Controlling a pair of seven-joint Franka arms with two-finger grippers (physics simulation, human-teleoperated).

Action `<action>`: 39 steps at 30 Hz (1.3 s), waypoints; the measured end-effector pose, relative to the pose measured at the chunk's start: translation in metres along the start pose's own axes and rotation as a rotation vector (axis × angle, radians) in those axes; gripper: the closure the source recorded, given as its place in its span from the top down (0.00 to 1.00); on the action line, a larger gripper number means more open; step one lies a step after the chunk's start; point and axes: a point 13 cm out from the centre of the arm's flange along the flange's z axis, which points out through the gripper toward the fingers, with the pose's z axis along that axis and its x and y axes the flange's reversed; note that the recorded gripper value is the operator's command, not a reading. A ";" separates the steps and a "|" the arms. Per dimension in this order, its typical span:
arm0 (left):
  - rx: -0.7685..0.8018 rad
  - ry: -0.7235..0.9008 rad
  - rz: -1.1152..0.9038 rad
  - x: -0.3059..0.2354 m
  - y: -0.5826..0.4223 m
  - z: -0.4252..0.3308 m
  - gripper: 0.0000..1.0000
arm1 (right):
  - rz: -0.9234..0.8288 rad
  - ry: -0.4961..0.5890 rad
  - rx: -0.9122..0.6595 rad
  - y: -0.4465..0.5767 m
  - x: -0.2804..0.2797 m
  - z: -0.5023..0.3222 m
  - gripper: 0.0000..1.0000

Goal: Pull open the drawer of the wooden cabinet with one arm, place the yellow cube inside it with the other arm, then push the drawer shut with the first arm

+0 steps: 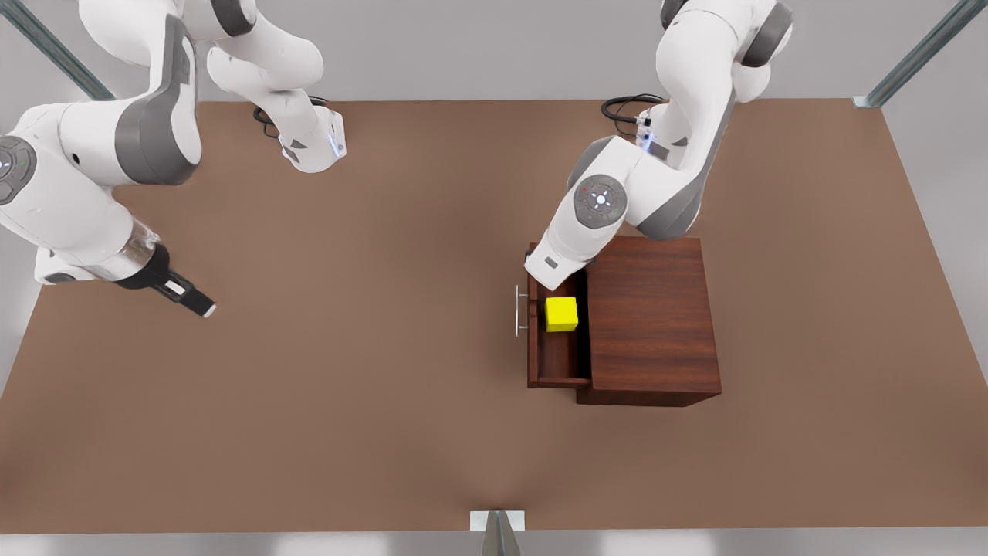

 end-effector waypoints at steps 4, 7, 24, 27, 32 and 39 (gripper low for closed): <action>0.045 -0.030 -0.282 -0.008 -0.050 0.063 0.21 | -0.189 0.016 -0.001 0.018 0.015 -0.003 1.00; 0.074 -0.048 -0.469 -0.010 -0.073 0.093 0.21 | -0.270 0.019 0.005 0.009 0.011 -0.004 1.00; -0.030 -0.043 -1.074 -0.019 -0.047 0.165 0.21 | -0.522 -0.007 0.038 0.024 -0.002 0.018 1.00; -0.058 -0.036 -1.121 -0.021 -0.036 0.166 0.21 | -0.536 0.002 0.010 0.027 0.000 0.018 1.00; -0.108 -0.021 -1.173 -0.023 -0.016 0.168 0.21 | -0.559 0.011 -0.014 0.031 0.003 0.018 1.00; -0.175 -0.001 -1.204 -0.024 0.009 0.168 0.21 | -0.580 0.014 -0.018 0.030 0.003 0.019 1.00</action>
